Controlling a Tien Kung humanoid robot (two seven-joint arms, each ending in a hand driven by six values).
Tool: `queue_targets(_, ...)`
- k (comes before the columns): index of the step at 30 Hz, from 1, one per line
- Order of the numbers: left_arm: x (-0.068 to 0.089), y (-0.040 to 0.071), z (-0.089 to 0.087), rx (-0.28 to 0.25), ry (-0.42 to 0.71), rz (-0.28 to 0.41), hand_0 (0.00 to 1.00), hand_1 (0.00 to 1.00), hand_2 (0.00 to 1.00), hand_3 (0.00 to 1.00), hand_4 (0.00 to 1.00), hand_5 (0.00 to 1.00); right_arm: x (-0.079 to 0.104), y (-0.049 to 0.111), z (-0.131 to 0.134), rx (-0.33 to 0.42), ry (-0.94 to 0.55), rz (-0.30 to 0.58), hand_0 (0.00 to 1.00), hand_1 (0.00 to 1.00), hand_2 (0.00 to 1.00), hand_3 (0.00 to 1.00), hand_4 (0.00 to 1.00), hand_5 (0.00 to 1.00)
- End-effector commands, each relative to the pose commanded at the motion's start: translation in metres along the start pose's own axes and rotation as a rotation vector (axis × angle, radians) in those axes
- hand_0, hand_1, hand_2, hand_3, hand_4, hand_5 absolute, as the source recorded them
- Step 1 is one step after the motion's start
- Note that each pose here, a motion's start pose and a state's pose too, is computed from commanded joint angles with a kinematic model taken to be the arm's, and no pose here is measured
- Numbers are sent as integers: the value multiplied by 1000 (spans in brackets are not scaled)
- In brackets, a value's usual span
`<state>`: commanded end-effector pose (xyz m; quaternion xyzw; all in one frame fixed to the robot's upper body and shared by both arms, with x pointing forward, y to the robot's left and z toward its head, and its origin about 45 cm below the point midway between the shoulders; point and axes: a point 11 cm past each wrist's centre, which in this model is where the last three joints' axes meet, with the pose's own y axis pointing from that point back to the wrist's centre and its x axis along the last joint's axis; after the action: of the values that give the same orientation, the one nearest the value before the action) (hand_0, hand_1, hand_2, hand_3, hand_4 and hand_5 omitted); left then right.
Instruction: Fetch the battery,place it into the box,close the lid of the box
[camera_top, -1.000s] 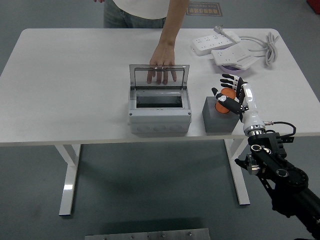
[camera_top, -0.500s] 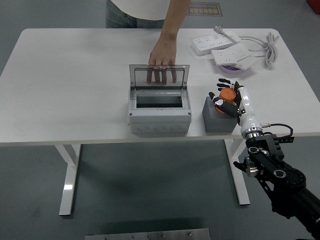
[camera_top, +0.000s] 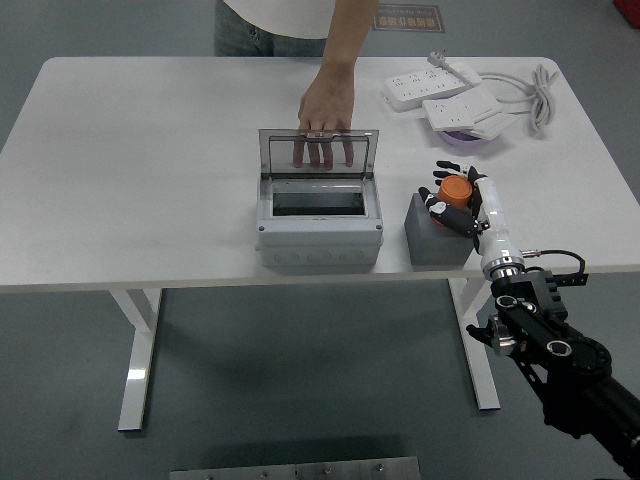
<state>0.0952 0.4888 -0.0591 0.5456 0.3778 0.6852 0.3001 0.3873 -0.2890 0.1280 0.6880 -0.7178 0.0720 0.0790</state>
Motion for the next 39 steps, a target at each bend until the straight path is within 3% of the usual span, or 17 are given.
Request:
queue_targets(3,0,0,0,-1,0,1,671,758,686,725,768,620,0,0,1,-5,1,1,647,681,651,701,621,24)
queue_targets(4,0,0,0,-2,1,2,668,757,684,723,764,623,0,1,1,-6,2,2,628,652,609,615,467,44)
queue_targets(9,1,0,0,-3,0,5,668,757,684,723,764,623,0,1,2,-10,3,4,628,652,609,615,467,44)
queue_targets(10,1,0,0,-3,0,5,665,757,684,721,765,634,-1,1,2,-10,4,4,636,624,583,525,416,83)
queue_targets(15,1,0,-1,-5,-1,8,665,757,684,721,765,634,-2,1,1,-11,4,1,636,624,583,525,416,83)
queue_targets(16,1,0,-1,-5,-2,8,664,756,686,720,767,636,-2,1,1,-12,4,0,637,610,568,502,377,90)
queue_targets(39,1,0,1,-13,-4,14,658,752,687,721,776,667,-8,-6,-8,6,13,-20,626,581,538,485,406,34)
